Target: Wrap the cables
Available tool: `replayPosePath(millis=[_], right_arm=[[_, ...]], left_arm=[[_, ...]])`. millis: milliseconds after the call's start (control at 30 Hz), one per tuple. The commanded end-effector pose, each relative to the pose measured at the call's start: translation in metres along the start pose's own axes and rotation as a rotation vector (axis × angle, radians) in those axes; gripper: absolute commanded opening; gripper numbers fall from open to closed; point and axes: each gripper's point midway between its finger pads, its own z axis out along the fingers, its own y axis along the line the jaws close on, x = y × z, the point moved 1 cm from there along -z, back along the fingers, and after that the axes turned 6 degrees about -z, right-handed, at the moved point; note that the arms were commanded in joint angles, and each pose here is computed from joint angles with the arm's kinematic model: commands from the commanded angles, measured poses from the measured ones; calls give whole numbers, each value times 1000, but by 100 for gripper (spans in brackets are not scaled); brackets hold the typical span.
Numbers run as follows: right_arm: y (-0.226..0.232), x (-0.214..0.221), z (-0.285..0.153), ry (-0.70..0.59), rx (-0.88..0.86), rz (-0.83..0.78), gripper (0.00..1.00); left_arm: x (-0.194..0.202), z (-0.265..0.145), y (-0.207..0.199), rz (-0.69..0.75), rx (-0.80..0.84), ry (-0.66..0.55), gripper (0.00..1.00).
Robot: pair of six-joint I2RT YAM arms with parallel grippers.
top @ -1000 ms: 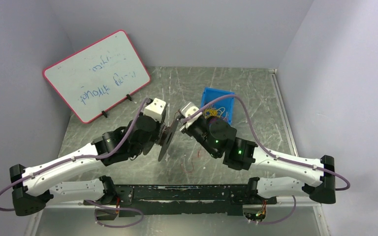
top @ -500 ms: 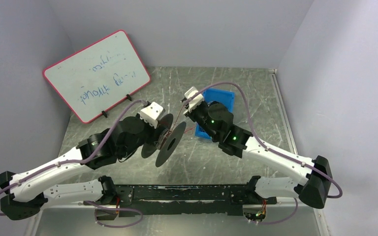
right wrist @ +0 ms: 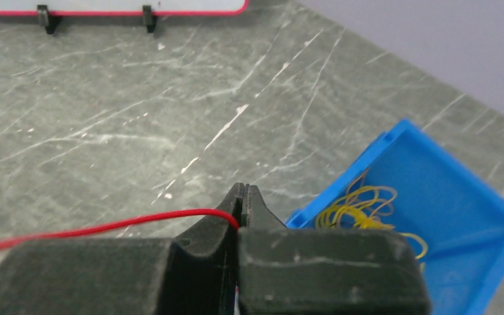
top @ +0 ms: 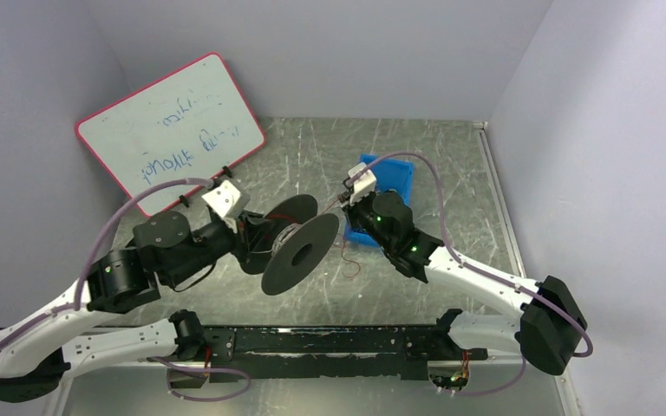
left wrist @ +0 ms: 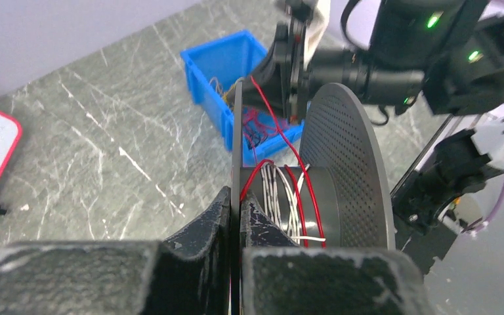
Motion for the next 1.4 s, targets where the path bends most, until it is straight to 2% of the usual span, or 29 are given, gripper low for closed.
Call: replayPosePath(millis=[0, 167, 367, 567, 733, 1167, 1367], right_arm=[[7, 6, -7, -40, -30, 134, 0], [26, 28, -18, -46, -110, 200, 0], [56, 51, -30, -53, -252, 272, 0], [93, 71, -50, -76, -402, 387, 0], [130, 82, -63, -46, -457, 360, 0], [200, 48, -104, -110, -631, 282, 0], [217, 9, -123, -178, -675, 218, 0]], left_arm=[[-77, -29, -22, -114, 124, -257, 7], [-106, -46, -25, -162, 157, -374, 7], [-123, -49, -19, -211, 124, -453, 7], [-138, -50, 1, -293, 15, -547, 7], [-139, -37, 20, -341, -125, -576, 7], [-117, -11, 72, -302, -547, -593, 7], [-95, 15, 82, -180, -703, -494, 7]])
